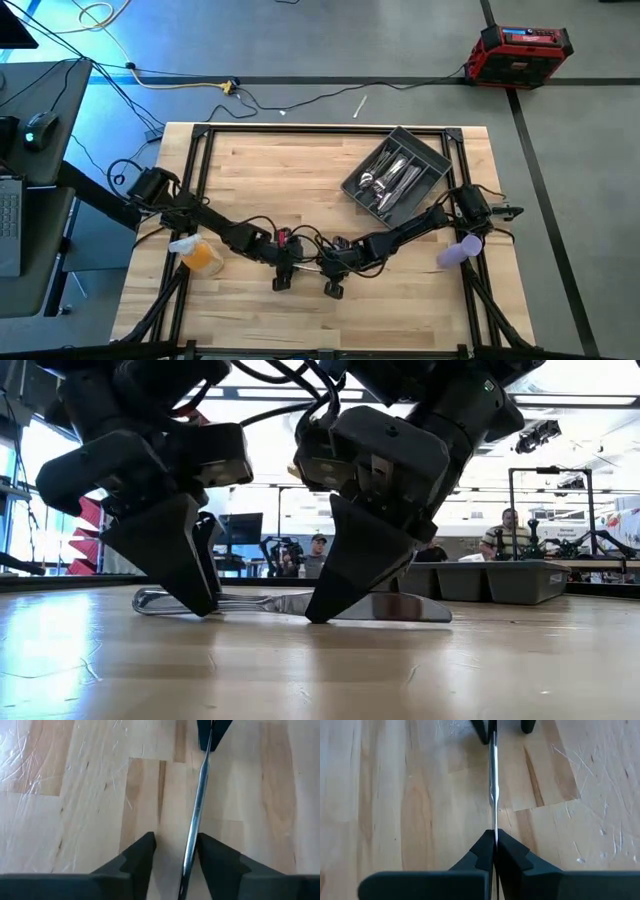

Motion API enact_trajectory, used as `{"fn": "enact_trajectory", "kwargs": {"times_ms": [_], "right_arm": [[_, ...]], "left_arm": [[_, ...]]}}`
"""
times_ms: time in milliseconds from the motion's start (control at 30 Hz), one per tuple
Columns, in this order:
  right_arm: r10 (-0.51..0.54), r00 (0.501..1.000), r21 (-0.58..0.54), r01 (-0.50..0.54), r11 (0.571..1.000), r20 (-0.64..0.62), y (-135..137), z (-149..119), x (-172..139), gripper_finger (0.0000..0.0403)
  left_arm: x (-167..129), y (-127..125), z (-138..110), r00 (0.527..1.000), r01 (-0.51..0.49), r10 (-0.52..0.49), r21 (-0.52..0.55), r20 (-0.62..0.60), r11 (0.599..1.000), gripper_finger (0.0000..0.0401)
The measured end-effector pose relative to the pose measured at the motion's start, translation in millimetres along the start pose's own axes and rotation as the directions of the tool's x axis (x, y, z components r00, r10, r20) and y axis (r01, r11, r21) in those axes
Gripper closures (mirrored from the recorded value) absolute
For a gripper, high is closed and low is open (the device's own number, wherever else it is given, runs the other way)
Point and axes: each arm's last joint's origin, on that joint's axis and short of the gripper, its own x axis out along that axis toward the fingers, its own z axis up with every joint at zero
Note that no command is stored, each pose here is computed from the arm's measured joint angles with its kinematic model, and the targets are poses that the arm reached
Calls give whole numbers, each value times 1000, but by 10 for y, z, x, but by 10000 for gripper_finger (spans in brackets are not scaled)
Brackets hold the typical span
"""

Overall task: Sort silverware
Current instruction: Put the knife in the organized silverware tray

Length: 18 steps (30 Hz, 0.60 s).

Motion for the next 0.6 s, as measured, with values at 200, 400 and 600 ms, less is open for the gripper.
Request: {"fn": "enact_trajectory", "kwargs": {"times_ms": [200,400,600], "right_arm": [[20,999,-284,-8,959,40,63,30,-79,367],[-99,991,-560,35,828,-84,182,109,-400,287],[-264,957,-821,54,569,-121,364,258,-709,231]], "left_arm": [[7,-12,-8,1000,30,-29,97,-10,995,387],[2,-58,-24,999,41,-40,134,-7,990,395],[2,-73,-27,999,42,-43,208,0,977,396]]}}
